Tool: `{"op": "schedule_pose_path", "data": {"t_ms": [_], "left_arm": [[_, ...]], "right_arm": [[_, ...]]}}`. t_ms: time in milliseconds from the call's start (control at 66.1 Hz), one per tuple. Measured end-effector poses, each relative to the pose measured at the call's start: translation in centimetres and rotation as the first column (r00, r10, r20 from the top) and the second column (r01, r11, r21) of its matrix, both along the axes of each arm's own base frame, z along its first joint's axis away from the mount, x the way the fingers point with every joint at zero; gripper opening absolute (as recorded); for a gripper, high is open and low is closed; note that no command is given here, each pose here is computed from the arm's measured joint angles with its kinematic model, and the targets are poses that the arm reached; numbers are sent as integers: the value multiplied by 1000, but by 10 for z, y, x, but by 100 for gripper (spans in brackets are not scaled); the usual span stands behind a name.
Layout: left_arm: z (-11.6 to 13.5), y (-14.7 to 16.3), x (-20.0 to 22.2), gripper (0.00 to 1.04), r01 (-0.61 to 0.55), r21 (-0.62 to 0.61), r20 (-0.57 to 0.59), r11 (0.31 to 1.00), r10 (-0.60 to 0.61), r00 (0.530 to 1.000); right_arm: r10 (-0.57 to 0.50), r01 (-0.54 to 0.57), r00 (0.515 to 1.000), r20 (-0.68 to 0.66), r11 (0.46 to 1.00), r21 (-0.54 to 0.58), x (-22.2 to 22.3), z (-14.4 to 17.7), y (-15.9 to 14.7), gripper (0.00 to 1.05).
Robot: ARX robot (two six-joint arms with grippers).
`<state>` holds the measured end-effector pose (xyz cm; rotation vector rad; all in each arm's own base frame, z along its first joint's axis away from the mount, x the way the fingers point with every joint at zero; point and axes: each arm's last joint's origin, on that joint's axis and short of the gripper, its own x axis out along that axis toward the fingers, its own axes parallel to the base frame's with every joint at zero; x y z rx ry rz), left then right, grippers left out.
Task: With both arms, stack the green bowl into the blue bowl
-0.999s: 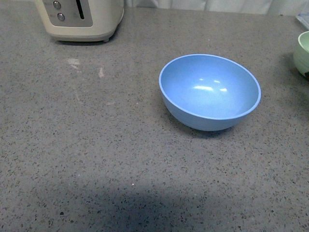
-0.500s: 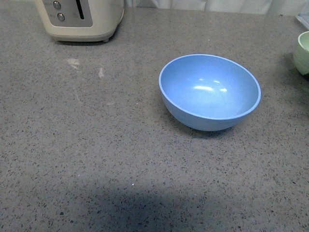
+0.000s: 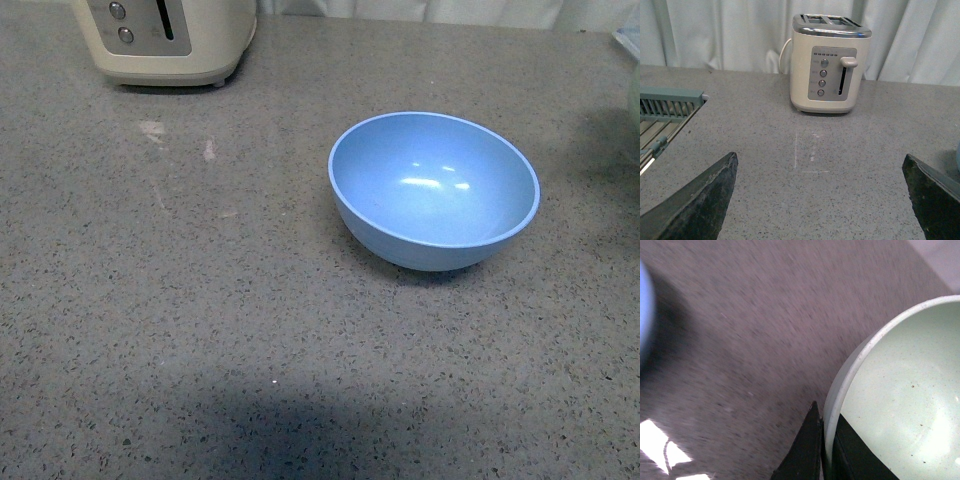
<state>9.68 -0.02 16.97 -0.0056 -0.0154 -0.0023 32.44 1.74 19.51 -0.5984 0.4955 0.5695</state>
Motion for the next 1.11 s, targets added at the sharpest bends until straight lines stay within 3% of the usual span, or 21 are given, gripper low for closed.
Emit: {"op": "schedule_pose_path", "data": {"t_ms": [197,409,621,1105], "left_arm": [[0,0,0,98,0,0,0,1000,0,1000],[0,0,0,98,0,0,0,1000,0,1000],[0,0,0,98,0,0,0,1000,0,1000],[0,0,0,98,0,0,0,1000,0,1000]], "right_arm": [[277,-277,961,23,960,33,-38,38,62,2],[474,-474,880,-20,880,-26,-65,36,114,2],[514,-520,854,-82,851,-81,-70,14,132,2],[478,-503,860,-177,853,-139,-66,-9,127,2]]}}
